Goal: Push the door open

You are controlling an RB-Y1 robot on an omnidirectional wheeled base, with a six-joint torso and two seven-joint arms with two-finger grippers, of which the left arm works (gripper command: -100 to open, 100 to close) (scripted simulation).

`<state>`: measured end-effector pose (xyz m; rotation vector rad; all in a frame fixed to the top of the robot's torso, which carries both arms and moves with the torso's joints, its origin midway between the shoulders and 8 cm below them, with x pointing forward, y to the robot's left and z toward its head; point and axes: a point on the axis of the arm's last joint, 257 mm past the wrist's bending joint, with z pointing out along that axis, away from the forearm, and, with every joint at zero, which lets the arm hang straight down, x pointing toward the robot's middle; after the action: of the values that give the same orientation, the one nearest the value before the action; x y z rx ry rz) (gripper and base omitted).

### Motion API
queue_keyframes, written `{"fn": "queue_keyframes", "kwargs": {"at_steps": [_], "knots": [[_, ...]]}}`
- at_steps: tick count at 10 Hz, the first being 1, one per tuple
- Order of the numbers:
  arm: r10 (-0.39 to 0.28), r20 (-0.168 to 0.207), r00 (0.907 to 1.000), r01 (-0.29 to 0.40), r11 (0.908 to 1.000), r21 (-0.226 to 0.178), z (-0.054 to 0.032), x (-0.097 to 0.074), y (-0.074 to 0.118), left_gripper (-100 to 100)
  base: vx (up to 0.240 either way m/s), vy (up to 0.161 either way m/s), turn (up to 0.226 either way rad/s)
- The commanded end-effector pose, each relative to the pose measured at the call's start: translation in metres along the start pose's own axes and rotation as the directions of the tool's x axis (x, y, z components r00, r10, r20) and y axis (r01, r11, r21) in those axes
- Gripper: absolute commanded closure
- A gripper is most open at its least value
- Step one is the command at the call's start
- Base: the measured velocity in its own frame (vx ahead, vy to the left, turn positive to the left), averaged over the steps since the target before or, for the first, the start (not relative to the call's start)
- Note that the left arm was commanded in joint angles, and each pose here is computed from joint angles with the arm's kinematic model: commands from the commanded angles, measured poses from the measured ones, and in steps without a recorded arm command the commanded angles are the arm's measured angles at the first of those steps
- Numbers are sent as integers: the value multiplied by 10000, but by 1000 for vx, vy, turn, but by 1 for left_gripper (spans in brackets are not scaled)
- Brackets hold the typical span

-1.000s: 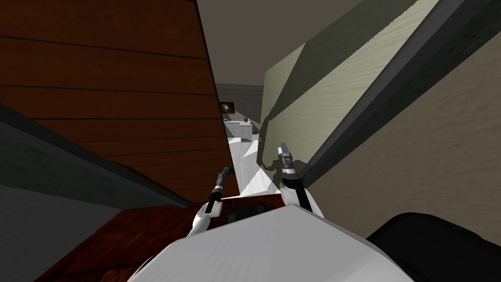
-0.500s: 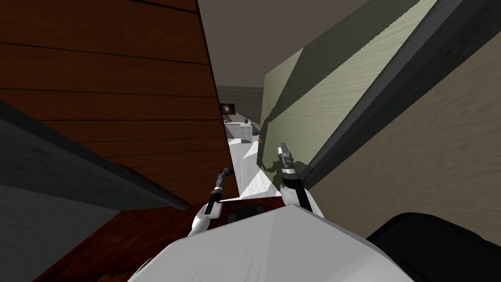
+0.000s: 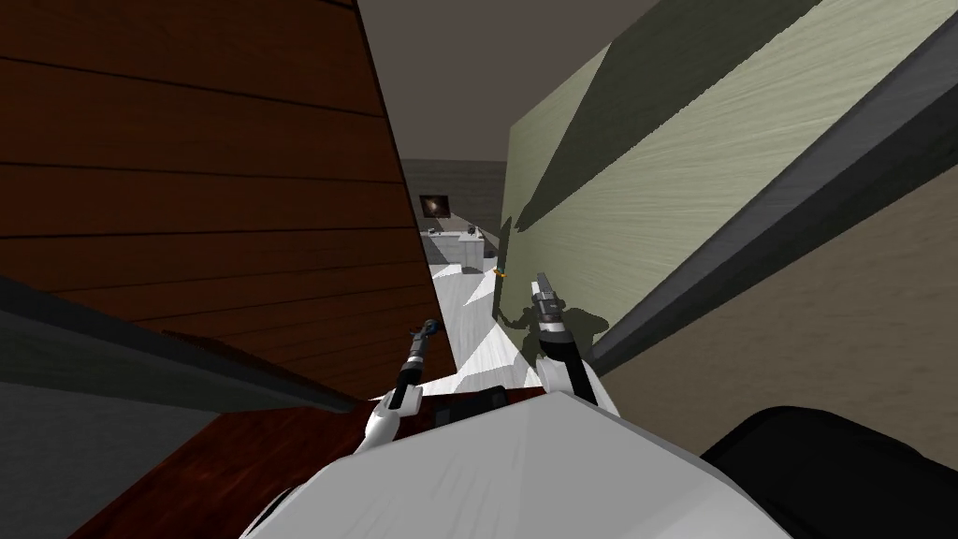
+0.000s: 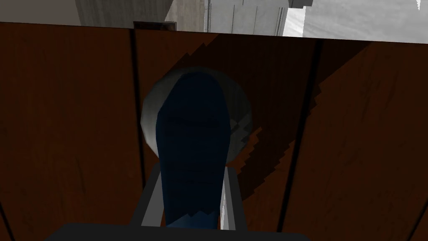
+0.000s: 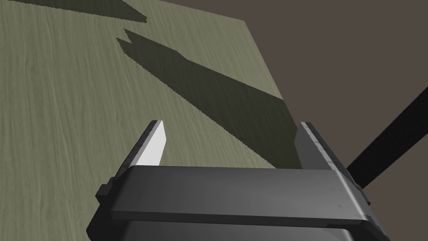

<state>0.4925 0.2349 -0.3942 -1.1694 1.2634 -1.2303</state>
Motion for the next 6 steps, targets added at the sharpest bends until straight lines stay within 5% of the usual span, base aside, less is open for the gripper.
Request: {"fn": "queue_keyframes", "kwargs": {"at_steps": [1, 6], "knots": [[84, 155, 9998, -85, 10000, 46, 11, -106, -41, 100, 55, -3, 6], [236, 937, 9953, -246, 9997, 96, 3, -410, -70, 100, 148, -51, 82]]}}
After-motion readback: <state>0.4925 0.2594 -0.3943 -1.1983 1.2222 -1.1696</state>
